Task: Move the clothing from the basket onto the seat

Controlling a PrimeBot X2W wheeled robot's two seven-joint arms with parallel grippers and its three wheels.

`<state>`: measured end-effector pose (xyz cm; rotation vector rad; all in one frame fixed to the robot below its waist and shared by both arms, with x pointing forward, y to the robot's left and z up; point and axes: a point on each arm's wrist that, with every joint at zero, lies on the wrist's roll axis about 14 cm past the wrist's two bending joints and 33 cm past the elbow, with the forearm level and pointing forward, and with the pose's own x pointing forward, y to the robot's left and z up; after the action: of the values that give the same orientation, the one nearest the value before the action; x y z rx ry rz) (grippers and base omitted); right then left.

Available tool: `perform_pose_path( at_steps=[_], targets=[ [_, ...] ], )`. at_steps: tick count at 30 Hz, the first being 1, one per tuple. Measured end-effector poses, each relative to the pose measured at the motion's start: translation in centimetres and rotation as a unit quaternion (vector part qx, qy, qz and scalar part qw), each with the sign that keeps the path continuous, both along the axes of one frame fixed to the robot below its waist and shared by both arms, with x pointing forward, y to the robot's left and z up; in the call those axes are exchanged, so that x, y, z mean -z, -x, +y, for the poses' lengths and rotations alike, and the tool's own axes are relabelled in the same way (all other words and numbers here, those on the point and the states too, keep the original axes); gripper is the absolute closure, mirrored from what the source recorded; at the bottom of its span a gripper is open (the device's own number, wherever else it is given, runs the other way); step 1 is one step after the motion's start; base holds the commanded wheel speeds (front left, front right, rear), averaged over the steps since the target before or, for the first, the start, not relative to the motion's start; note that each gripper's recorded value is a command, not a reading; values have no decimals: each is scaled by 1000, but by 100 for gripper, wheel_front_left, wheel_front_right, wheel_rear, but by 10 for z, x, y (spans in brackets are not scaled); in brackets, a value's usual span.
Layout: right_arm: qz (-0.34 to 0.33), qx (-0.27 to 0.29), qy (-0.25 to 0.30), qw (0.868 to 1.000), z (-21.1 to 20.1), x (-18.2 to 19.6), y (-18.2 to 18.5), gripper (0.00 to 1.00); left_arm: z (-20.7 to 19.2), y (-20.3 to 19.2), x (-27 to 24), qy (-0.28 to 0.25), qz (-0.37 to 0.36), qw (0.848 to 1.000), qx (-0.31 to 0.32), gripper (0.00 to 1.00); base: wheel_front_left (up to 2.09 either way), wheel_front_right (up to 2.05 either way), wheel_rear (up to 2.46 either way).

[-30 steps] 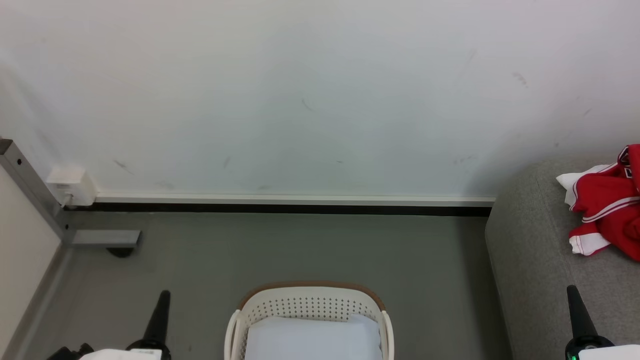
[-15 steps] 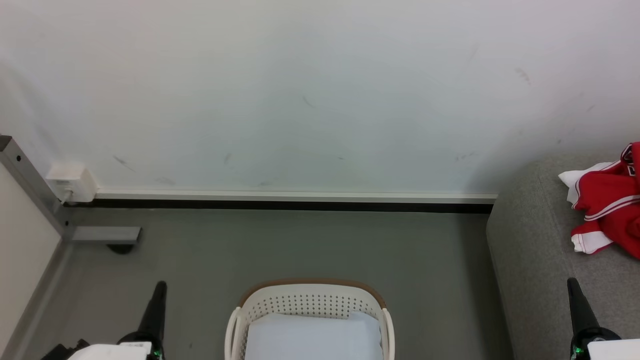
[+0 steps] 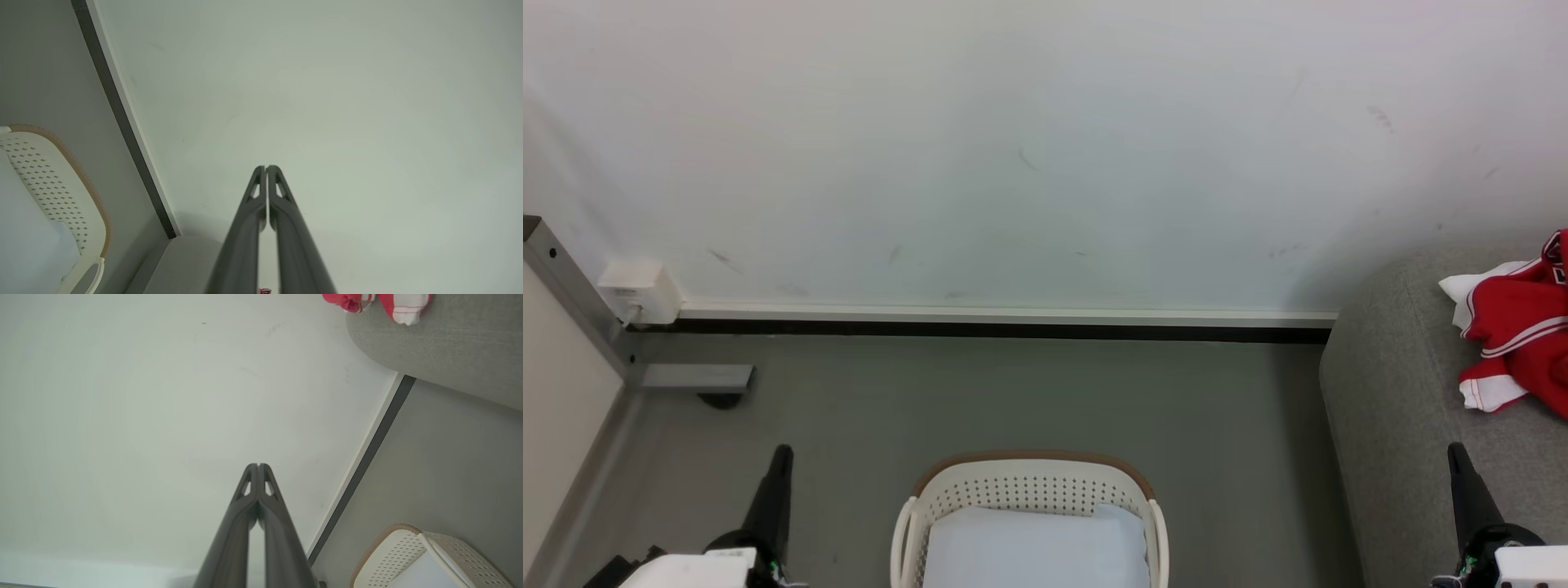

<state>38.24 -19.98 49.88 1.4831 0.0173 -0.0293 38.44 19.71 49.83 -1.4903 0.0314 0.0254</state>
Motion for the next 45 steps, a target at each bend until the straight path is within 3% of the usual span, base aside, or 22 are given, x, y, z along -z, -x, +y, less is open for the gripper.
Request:
perform_pose_path(
  at_steps=[14,45],
  targets=[
    [-9,-4,-47,999,1,-4,-5,100,3,-3,-6,39,-13,999,-2,100,0,0,0],
    [-10,-4,-47,999,1,-5,-5,100,3,-4,-6,39,-13,999,-2,100,0,0,0]
  ],
)
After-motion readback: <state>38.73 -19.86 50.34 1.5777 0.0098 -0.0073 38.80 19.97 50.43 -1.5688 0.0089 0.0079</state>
